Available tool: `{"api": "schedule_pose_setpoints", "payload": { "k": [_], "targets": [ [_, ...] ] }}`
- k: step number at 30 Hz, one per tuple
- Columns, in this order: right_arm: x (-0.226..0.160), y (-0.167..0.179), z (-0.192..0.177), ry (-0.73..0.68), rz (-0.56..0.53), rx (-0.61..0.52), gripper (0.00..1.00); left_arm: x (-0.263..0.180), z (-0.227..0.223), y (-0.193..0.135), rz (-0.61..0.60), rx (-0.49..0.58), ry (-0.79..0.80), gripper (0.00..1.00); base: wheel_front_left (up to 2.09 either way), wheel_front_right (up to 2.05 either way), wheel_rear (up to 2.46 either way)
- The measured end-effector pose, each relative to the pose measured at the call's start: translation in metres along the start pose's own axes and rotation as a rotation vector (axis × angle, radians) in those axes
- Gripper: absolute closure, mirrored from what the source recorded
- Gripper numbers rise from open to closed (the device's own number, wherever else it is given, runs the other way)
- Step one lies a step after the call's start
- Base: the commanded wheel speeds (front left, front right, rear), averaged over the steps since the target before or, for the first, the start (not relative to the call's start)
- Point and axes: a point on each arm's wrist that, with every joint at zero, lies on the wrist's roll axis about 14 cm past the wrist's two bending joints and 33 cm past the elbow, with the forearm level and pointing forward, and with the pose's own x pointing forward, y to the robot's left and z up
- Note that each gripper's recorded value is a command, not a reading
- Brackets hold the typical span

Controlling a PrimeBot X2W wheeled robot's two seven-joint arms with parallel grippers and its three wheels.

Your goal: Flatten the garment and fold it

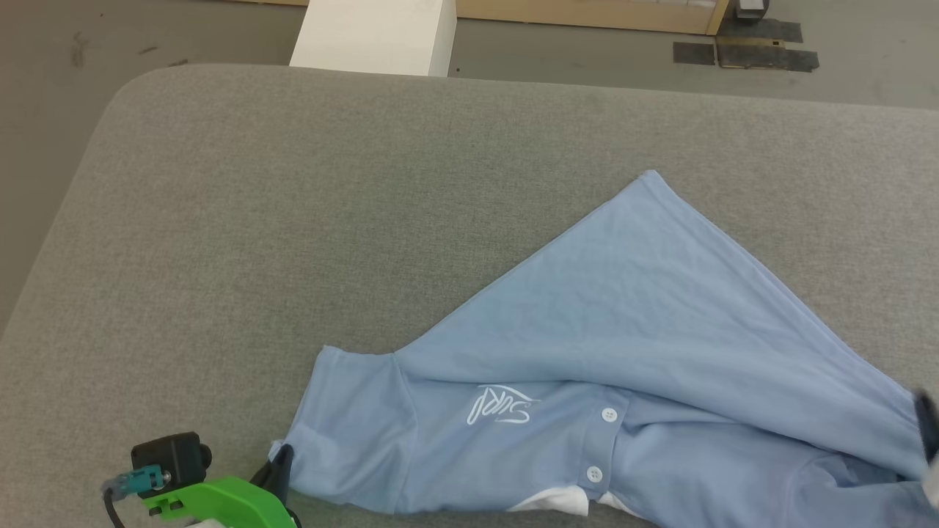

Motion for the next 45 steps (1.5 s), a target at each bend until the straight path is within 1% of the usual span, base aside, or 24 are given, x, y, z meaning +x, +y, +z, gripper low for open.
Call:
{"api": "schedule_pose_setpoints", "payload": {
  "k": [3, 5, 7, 9, 13, 16, 20, 25, 28, 33, 38, 39, 40, 41, 42, 43, 45],
  "targets": [
    [0.007, 0.033, 0.048, -0.189, 0.098, -0.054, 0.00, 0.001, -0.001, 0.000, 0.001, -0.001, 0.003, 1.00, 0.00, 0.00, 0.00],
    [0.009, 0.062, 0.077, -0.293, 0.179, -0.087, 0.00, 0.002, -0.001, -0.001, -0.001, 0.000, 0.004, 1.00, 0.00, 0.00, 0.00],
    [0.009, 0.098, 0.104, -0.397, 0.277, -0.154, 0.00, 0.005, -0.001, -0.002, -0.003, 0.000, 0.003, 1.00, 0.00, 0.00, 0.00],
    [0.012, 0.127, 0.121, -0.459, 0.354, -0.201, 0.00, 0.006, -0.001, -0.002, -0.005, 0.001, 0.003, 1.00, 0.00, 0.00, 0.00],
    [0.024, 0.186, 0.131, -0.474, 0.496, -0.302, 0.00, 0.011, 0.000, -0.003, -0.005, -0.011, 0.000, 1.00, 0.00, 0.00, 0.00],
    [0.041, 0.215, 0.131, -0.424, 0.548, -0.368, 0.00, 0.014, 0.001, -0.002, 0.000, -0.022, -0.007, 1.00, 0.00, 0.00, 0.00],
    [0.071, 0.236, 0.123, -0.294, 0.549, -0.453, 0.00, 0.017, -0.002, 0.001, 0.014, -0.035, -0.006, 1.00, 0.00, 0.00, 0.00],
    [0.104, 0.247, 0.102, -0.086, 0.526, -0.528, 0.00, 0.017, -0.010, 0.009, 0.051, -0.058, 0.002, 1.00, 0.00, 0.00, 0.00],
    [0.117, 0.255, 0.087, 0.020, 0.523, -0.564, 0.00, 0.018, -0.015, 0.015, 0.074, -0.072, 0.010, 1.00, 0.00, 0.00, 0.00],
    [0.133, 0.261, 0.071, 0.156, 0.505, -0.611, 0.00, 0.020, -0.019, 0.020, 0.097, -0.084, 0.015, 1.00, 0.00, 0.00, 0.00],
    [0.144, 0.268, 0.068, 0.248, 0.491, -0.634, 0.00, 0.023, -0.021, 0.022, 0.116, -0.092, 0.014, 1.00, 0.00, 0.00, 0.00],
    [0.145, 0.269, 0.067, 0.263, 0.490, -0.639, 0.24, 0.023, -0.021, 0.023, 0.119, -0.093, 0.016, 1.00, 0.00, 0.00, 0.00],
    [0.145, 0.270, 0.066, 0.281, 0.490, -0.639, 0.54, 0.023, -0.022, 0.023, 0.122, -0.095, 0.018, 1.00, 0.00, 0.00, 0.00],
    [0.146, 0.270, 0.065, 0.299, 0.488, -0.641, 0.69, 0.023, -0.022, 0.024, 0.125, -0.096, 0.018, 1.00, 0.00, 0.00, 0.00],
    [0.146, 0.271, 0.064, 0.315, 0.487, -0.644, 0.90, 0.023, -0.023, 0.024, 0.128, -0.097, 0.018, 1.00, 0.00, 0.00, 0.00],
    [0.146, 0.271, 0.064, 0.323, 0.487, -0.645, 1.00, 0.023, -0.023, 0.024, 0.128, -0.097, 0.018, 1.00, 0.00, 0.00, 0.00],
    [0.143, 0.274, 0.067, 0.306, 0.496, -0.640, 1.00, 0.023, -0.023, 0.024, 0.126, -0.098, 0.016, 1.00, 0.00, 0.00, 0.00]
  ]
}}
